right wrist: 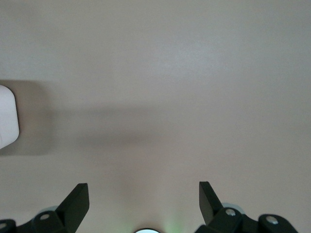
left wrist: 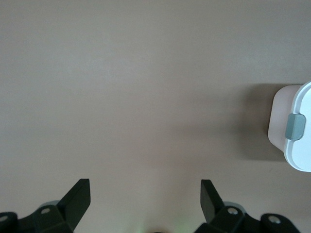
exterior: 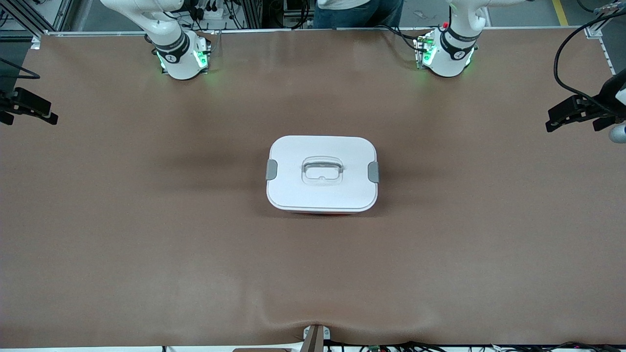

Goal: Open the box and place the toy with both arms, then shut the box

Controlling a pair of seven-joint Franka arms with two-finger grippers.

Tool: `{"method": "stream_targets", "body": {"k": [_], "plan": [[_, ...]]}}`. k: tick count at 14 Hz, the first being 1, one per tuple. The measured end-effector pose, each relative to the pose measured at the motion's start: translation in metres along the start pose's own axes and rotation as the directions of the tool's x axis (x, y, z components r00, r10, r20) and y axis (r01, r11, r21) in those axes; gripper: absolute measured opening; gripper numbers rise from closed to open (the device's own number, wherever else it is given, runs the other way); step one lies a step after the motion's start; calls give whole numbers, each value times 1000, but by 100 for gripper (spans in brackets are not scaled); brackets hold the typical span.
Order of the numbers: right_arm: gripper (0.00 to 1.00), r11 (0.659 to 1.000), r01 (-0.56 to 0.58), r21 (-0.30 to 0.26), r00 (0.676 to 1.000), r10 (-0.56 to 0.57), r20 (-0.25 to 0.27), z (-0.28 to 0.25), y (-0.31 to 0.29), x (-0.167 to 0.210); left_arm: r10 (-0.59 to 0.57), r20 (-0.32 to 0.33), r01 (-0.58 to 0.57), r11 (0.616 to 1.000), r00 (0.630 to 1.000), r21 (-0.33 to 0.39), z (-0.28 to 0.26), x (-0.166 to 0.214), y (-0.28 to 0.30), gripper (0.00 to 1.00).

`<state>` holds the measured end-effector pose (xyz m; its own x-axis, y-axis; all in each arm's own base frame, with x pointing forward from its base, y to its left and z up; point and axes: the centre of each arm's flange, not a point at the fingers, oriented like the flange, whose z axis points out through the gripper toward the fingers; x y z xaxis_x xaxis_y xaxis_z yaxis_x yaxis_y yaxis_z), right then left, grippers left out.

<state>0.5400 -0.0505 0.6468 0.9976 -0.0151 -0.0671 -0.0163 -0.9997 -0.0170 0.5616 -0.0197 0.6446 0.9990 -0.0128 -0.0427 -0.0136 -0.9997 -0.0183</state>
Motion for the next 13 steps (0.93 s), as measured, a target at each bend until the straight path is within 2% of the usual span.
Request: {"method": "stream_targets", "body": {"k": [13], "plan": [[100, 1000, 0, 0, 1000, 0, 0, 0, 0, 0, 6, 2, -6, 1000, 1000, 0, 0, 0, 3, 100]]}}
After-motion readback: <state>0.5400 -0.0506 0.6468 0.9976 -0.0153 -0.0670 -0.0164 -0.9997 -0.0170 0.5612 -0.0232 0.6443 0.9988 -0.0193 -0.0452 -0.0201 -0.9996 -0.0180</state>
